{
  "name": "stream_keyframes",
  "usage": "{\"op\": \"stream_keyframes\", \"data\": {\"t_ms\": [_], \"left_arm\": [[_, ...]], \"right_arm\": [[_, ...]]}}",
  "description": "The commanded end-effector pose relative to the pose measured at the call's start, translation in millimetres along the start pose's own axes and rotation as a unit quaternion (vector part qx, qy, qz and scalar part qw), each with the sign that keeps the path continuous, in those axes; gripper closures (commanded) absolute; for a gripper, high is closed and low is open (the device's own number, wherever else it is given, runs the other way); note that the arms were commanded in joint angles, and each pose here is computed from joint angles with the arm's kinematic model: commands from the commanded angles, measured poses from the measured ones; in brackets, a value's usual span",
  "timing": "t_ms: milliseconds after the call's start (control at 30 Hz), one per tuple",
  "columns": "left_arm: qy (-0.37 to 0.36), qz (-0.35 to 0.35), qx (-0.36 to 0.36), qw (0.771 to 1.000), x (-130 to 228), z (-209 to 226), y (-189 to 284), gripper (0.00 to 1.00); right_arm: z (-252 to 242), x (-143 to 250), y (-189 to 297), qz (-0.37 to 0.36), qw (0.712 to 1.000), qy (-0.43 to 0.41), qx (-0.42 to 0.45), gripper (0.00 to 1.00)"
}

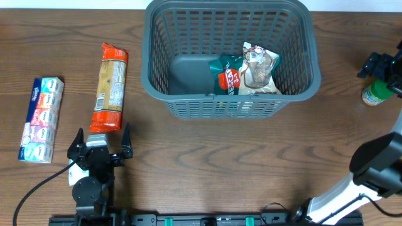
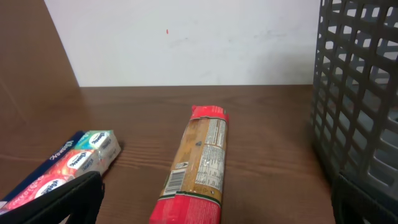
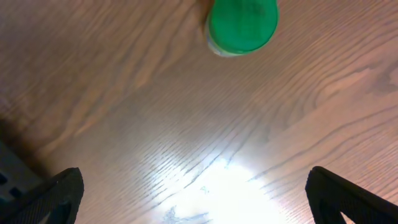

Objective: Pack container
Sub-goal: 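Move the right gripper over the green-lidded jar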

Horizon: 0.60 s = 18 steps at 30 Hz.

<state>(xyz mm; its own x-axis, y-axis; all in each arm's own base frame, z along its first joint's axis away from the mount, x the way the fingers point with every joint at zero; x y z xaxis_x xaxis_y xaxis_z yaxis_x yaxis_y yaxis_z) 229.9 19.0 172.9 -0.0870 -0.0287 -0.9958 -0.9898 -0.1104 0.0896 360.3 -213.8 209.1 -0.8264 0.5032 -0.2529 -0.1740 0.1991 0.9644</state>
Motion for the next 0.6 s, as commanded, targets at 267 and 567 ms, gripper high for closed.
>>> {"op": "stream_keyframes", "data": {"t_ms": [267, 567], "left_arm": [[0.006, 0.000, 0.002, 1.000, 2.7, -0.8, -0.5, 0.01], [0.006, 0.000, 0.002, 1.000, 2.7, -0.8, -0.5, 0.01]], "right_arm": [[-41.6, -31.0, 7.4, -0.033, 0.998, -0.051, -0.023, 0.01], [-55.5, -43.3, -2.6, -0.038, 0.997, -0.066, -0.035, 0.01]]}}
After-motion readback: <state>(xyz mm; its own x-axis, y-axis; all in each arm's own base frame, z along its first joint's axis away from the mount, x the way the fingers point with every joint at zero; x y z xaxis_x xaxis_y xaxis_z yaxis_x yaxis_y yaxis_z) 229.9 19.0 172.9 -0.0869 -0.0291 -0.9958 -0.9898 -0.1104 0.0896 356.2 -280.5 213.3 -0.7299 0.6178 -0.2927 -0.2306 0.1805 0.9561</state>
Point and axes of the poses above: each gripper's point midway between its finger pads, its own y axis back along the fingers, its own z axis along the line the jaws close on, x = y × z, the point moved 1 cm from there along y, back along the fingers, and after that the axes turned 5 degrees about y, right-handed, at the moved point
